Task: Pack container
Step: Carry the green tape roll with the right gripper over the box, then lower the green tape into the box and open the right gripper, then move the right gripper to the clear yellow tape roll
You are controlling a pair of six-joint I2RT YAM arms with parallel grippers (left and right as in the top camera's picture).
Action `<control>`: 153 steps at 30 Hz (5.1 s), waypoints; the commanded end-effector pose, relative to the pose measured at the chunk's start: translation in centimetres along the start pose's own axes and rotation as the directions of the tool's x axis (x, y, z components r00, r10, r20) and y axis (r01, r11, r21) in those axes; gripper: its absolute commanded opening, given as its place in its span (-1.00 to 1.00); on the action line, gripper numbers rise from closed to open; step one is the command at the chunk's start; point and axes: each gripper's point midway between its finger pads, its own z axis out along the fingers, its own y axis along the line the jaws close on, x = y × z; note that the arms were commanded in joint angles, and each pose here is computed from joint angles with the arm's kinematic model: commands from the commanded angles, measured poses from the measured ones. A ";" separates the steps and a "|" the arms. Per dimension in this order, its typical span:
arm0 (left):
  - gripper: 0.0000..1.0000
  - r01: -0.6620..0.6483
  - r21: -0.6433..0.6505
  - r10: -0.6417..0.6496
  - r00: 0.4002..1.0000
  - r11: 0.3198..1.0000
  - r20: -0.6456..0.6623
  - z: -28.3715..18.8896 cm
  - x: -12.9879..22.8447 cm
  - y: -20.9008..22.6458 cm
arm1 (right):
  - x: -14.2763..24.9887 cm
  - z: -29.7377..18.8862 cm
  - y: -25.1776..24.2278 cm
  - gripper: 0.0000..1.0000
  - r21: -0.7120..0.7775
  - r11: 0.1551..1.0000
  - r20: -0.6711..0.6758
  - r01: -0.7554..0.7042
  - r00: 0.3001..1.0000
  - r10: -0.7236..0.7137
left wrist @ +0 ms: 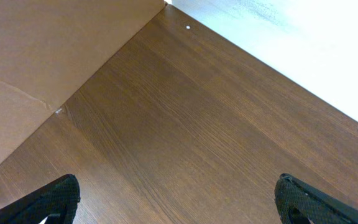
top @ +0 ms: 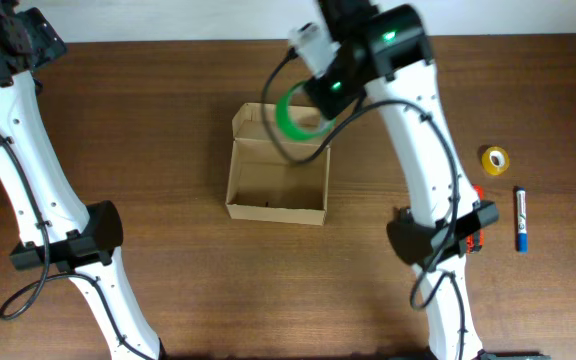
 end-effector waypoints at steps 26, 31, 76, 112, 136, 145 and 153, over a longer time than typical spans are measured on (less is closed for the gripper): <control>1.00 0.000 -0.008 0.000 1.000 1.000 0.031 -1.2 -0.6 0.9 | 5.3 9.9 5.2 -0.93 -0.101 0.993 -0.204 0.054 0.976 -0.074; 1.00 0.000 -0.008 0.000 1.000 1.000 0.031 -1.2 -0.6 0.9 | 6.0 12.4 5.8 -0.93 -0.086 0.991 -0.260 0.099 0.958 -0.119; 1.00 0.000 -0.008 0.000 1.000 1.000 0.031 -1.2 -0.6 0.9 | 4.6 10.4 2.6 0.00 0.062 0.991 -0.231 0.121 0.967 -0.104; 1.00 0.000 -0.008 0.000 1.000 1.000 0.031 -1.2 -0.6 0.9 | 35.6 3.5 -24.4 0.66 0.396 0.443 -0.086 -0.804 0.448 0.890; 1.00 0.000 -0.008 0.000 1.000 1.000 0.031 -1.2 -0.6 0.9 | 37.7 10.0 -27.4 0.57 0.392 0.383 -0.060 -0.837 0.392 0.918; 1.00 0.000 -0.008 0.000 1.000 1.000 0.031 -1.2 -0.6 0.9 | 39.0 11.2 -27.7 0.55 0.394 0.368 -0.074 -0.842 0.370 0.926; 0.99 0.000 -0.008 0.000 1.000 1.000 0.031 -1.2 -0.6 0.9 | 39.6 11.6 -27.7 0.56 0.396 0.362 -0.080 -0.844 0.361 0.929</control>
